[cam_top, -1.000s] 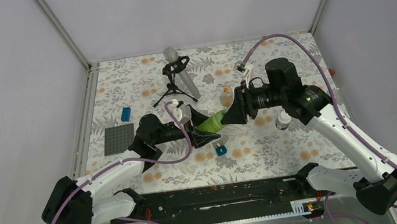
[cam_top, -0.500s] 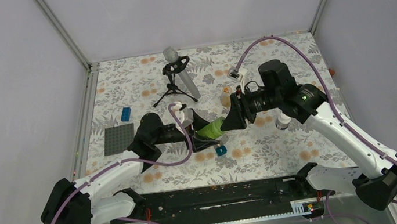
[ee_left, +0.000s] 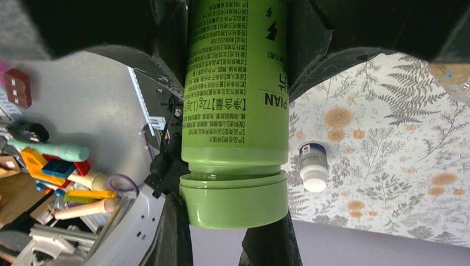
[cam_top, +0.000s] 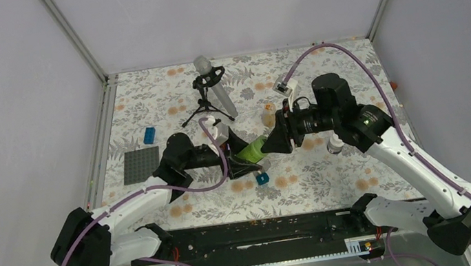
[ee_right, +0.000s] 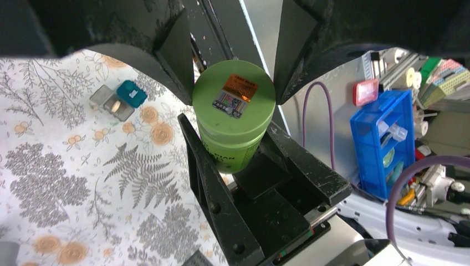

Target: Sort the pills into containers

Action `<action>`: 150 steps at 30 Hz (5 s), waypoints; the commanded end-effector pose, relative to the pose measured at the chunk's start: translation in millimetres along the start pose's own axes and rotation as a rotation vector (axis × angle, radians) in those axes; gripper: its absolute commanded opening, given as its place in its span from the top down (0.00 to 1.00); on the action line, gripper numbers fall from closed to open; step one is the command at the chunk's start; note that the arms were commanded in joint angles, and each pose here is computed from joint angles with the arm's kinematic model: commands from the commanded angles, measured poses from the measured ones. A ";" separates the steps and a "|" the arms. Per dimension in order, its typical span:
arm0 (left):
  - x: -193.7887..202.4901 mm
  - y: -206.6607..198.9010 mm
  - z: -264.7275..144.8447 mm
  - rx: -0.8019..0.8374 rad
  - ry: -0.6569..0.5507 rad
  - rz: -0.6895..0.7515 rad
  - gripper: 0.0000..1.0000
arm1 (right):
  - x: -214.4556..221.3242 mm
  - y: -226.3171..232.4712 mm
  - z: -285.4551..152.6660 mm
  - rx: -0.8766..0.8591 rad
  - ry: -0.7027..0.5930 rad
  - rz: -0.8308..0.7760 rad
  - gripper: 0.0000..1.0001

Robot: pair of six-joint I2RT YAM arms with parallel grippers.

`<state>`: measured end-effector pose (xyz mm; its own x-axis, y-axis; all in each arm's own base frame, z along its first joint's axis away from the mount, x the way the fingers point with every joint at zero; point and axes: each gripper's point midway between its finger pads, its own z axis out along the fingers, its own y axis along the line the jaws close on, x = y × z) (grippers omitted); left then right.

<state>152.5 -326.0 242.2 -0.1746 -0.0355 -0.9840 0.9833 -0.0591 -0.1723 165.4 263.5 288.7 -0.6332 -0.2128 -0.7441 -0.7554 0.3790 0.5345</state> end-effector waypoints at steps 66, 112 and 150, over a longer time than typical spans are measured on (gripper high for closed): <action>-52.1 -10.2 -13.8 -0.086 -0.215 0.349 1.00 | -28.1 -26.3 28.0 0.234 -0.127 0.210 0.11; -36.8 -26.9 -7.3 0.078 -0.114 0.272 1.00 | -41.3 -27.1 35.1 0.116 -0.103 0.116 0.05; -31.6 -15.9 -1.0 0.048 -0.014 0.204 1.00 | -6.0 5.1 3.6 0.061 -0.013 -0.202 0.41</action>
<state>148.9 -318.4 244.4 -0.0716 -0.0075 -0.9974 0.9970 -0.0294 -0.0714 160.0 270.1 290.6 -0.5024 -0.2733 -0.8203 -0.8420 0.3701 0.3924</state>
